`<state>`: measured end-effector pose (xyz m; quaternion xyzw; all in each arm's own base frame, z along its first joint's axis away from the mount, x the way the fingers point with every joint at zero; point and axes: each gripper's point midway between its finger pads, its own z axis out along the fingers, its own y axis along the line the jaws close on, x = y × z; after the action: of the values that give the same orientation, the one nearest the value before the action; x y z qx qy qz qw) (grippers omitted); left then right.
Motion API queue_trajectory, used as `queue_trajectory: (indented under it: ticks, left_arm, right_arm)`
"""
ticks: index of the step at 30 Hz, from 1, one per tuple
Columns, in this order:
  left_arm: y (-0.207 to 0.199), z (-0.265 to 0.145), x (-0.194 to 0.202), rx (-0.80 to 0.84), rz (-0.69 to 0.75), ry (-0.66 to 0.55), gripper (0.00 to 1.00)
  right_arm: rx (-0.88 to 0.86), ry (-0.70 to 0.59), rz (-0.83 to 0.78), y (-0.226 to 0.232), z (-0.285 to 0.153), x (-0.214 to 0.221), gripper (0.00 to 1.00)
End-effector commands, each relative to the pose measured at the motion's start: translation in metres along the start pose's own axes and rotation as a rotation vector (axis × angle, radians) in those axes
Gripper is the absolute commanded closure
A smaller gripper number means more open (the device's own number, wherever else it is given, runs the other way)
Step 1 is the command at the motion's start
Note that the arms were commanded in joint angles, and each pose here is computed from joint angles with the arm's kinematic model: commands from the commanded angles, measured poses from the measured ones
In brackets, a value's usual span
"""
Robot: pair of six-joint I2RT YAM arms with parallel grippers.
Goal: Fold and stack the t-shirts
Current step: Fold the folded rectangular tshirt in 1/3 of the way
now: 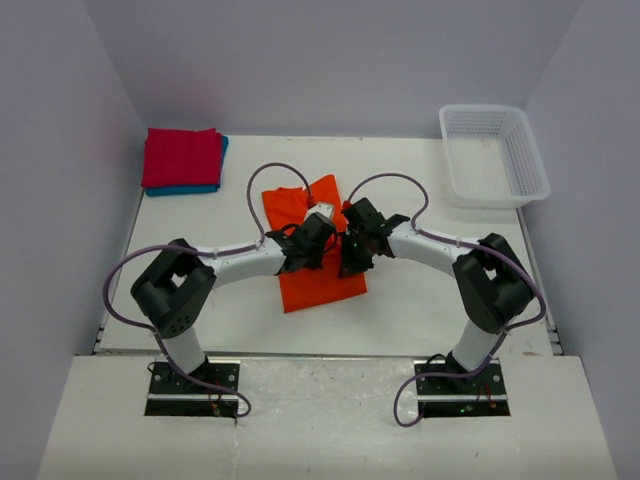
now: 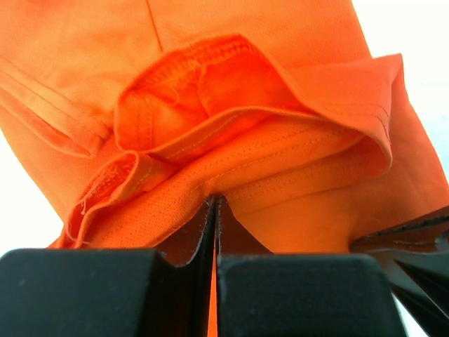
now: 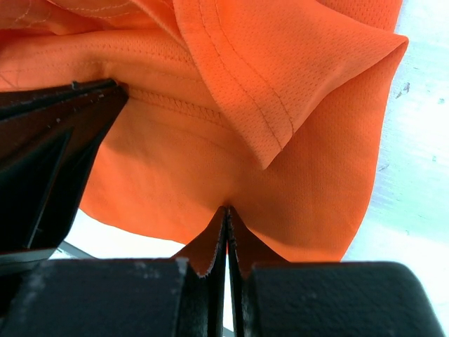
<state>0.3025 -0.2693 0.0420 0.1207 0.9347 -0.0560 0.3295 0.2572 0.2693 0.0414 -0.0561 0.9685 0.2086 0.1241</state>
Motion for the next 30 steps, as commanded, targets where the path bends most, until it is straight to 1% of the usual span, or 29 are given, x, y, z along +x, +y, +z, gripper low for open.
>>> queue_trajectory:
  ticks: [1,14,15,17,18,21,22,24,25,29,30]
  left_arm:
    - [0.000,0.003,-0.023,0.014,-0.009,-0.066,1.00]
    - [0.034,0.028,-0.066,-0.014,-0.053,-0.094,1.00]
    - [0.037,0.029,-0.077,-0.013,-0.061,-0.110,1.00]
    - [0.038,0.033,-0.084,-0.016,-0.048,-0.112,1.00]
    - [0.040,0.032,-0.096,-0.016,-0.056,-0.133,1.00]
    - [0.045,0.033,-0.110,-0.020,-0.053,-0.153,1.00]
    - [0.045,0.032,-0.121,-0.017,-0.058,-0.171,1.00]
    - [0.052,0.030,-0.131,-0.025,-0.068,-0.173,1.00]
    - [0.054,0.025,-0.144,-0.026,-0.072,-0.198,1.00]
    - [0.059,0.006,-0.155,-0.032,-0.077,-0.224,1.00]
    - [0.059,-0.004,-0.159,-0.028,-0.082,-0.243,1.00]
  right_arm:
    - [-0.022,-0.011,-0.002,0.004,0.003,-0.006,1.00]
    - [-0.017,0.018,0.012,-0.002,0.015,0.003,1.00]
    - [-0.015,0.019,0.012,-0.003,0.015,0.003,1.00]
    - [-0.017,0.019,0.011,-0.003,0.016,0.004,1.00]
    - [-0.017,0.016,0.010,-0.003,0.015,0.003,1.00]
    - [-0.018,0.013,0.009,-0.003,0.014,0.002,1.00]
    - [-0.017,0.015,0.011,-0.003,0.015,0.002,1.00]
    - [-0.012,0.015,0.006,-0.003,0.015,0.002,1.00]
    - [-0.009,0.016,0.006,-0.004,0.016,0.002,1.00]
    - [0.000,-0.010,-0.009,-0.002,0.009,-0.007,1.00]
    - [0.006,-0.018,-0.012,-0.002,0.004,-0.010,1.00]
